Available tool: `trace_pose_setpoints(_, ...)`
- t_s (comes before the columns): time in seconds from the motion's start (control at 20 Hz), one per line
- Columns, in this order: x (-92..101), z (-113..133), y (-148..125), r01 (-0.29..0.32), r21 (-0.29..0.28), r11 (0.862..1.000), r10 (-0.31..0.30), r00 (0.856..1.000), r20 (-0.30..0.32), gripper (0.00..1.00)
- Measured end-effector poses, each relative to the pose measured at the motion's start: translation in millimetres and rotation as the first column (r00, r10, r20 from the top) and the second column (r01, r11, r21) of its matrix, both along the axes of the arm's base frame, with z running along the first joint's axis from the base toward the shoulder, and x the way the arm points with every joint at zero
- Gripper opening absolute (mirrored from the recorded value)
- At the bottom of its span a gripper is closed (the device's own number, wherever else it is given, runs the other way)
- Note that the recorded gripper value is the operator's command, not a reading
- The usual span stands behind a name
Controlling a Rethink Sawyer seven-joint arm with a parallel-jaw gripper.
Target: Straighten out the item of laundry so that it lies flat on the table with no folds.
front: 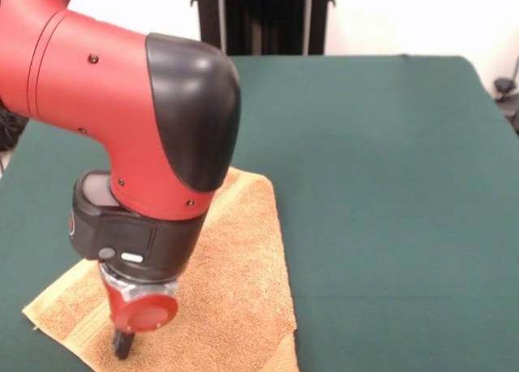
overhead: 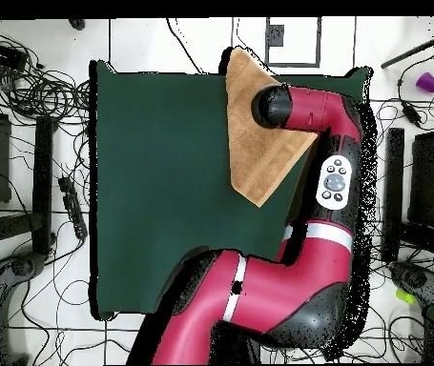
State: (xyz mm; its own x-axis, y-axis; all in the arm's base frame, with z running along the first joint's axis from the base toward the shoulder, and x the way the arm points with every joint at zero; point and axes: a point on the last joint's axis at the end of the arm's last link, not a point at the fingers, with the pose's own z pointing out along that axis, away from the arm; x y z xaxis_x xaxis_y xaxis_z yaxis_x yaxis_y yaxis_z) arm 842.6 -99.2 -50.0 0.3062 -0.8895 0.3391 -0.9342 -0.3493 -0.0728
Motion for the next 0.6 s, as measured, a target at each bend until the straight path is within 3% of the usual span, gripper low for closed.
trace_pose_setpoints(0.25,-23.1,5,4,0.024,0.007,1.000,-0.023,0.994,-0.111,0.00)
trace_pose_setpoints(0.35,-34.7,8,5,0.037,0.003,0.999,-0.036,0.985,-0.171,0.00)
trace_pose_setpoints(0.6,-63.5,20,6,0.079,-0.040,0.996,-0.087,0.946,-0.313,0.00)
